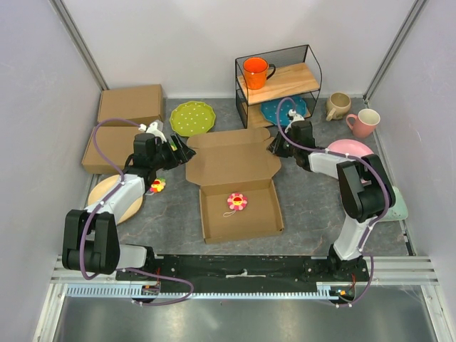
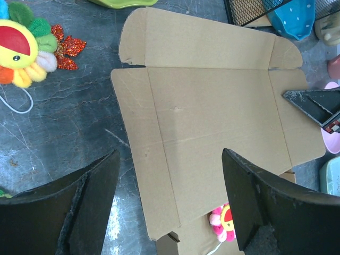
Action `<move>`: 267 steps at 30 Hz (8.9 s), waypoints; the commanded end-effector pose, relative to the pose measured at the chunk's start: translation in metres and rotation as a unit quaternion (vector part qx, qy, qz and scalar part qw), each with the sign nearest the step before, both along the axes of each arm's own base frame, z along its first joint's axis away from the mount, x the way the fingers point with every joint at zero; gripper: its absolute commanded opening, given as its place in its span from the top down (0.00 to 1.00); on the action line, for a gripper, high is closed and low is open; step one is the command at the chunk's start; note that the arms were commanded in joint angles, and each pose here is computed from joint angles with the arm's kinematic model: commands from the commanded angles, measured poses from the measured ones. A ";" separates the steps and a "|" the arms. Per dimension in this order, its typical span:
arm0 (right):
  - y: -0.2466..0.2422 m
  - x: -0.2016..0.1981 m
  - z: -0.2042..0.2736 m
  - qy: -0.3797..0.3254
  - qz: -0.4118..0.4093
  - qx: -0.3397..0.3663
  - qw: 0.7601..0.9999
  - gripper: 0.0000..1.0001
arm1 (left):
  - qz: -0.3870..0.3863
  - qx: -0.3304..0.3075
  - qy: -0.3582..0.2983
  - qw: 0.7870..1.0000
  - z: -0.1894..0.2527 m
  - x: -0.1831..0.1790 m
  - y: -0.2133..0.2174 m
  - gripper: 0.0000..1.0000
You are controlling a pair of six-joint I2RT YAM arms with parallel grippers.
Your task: Fold the paper box
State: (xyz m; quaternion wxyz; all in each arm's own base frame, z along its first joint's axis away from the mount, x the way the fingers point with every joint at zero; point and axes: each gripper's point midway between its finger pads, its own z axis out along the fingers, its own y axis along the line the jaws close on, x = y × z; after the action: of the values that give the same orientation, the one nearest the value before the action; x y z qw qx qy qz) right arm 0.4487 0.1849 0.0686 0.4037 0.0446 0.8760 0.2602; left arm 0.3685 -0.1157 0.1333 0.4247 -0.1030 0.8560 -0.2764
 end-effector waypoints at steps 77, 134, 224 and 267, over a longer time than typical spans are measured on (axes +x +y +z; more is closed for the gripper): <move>-0.048 -0.084 0.121 -0.221 -0.128 -0.098 0.962 1.00 | -0.141 0.040 -0.193 0.970 0.063 -0.019 -0.093 0.98; -0.049 -0.110 0.116 -0.034 -0.031 -0.204 0.978 0.29 | 0.044 0.168 -0.515 0.840 0.111 -0.053 -0.085 0.98; -0.052 -0.141 0.106 -0.070 0.003 -0.197 0.978 1.00 | -0.240 0.149 0.063 0.957 0.040 -0.064 -0.092 0.59; -0.054 -0.103 0.138 -0.081 -0.034 -0.234 0.968 0.32 | -0.185 0.215 -0.184 0.941 0.068 -0.033 -0.077 0.98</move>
State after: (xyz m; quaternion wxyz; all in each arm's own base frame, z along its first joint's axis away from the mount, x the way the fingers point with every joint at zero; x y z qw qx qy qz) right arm 0.3252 0.1288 0.1845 0.4489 -0.0450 0.8913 0.0459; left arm 0.3191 -0.1829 0.1755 0.4887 0.1648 0.8388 -0.1746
